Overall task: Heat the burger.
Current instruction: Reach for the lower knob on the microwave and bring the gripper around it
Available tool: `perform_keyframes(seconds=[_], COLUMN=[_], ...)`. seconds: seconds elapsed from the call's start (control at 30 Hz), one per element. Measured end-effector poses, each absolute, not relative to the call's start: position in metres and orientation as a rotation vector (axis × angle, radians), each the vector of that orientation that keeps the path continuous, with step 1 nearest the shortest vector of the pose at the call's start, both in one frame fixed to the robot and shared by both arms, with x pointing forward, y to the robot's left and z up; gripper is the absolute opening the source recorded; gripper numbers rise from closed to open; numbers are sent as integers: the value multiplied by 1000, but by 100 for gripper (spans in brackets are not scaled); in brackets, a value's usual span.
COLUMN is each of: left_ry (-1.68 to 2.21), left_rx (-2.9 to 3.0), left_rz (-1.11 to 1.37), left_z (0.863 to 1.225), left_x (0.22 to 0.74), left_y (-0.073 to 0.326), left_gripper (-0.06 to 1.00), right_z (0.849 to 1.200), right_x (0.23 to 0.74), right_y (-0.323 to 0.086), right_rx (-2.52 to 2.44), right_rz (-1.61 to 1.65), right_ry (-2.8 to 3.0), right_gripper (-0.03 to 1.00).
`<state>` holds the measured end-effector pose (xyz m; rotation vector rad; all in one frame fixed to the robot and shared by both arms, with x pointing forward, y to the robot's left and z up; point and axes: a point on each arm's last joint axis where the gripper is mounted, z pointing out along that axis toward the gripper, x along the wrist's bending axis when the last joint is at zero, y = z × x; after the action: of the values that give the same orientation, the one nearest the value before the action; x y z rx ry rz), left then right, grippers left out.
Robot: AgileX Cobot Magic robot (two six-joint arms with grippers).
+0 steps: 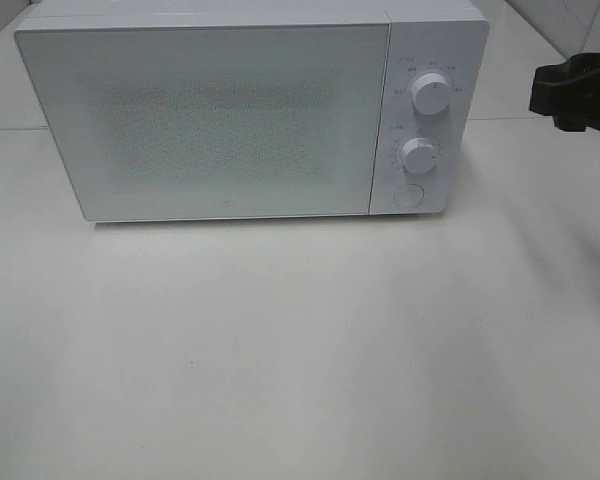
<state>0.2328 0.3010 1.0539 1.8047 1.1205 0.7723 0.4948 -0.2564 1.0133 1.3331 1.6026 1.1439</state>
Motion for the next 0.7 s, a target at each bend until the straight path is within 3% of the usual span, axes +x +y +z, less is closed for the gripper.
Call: perform_keyframes(seconds=[0.23,0.7], left_ry=[1120,1120], left_rx=[1805,1805], left_rz=[772,772], left_z=[1054,1054], left_x=[233,233], left_y=[301,301], left_gripper=[0,0], right_z=[1002,987], right_x=[503,502], right_y=[-251,-200], right_rx=[1324,1262], right_rz=[1160,1290], right_ry=[1615,1688], right_gripper=[61,60])
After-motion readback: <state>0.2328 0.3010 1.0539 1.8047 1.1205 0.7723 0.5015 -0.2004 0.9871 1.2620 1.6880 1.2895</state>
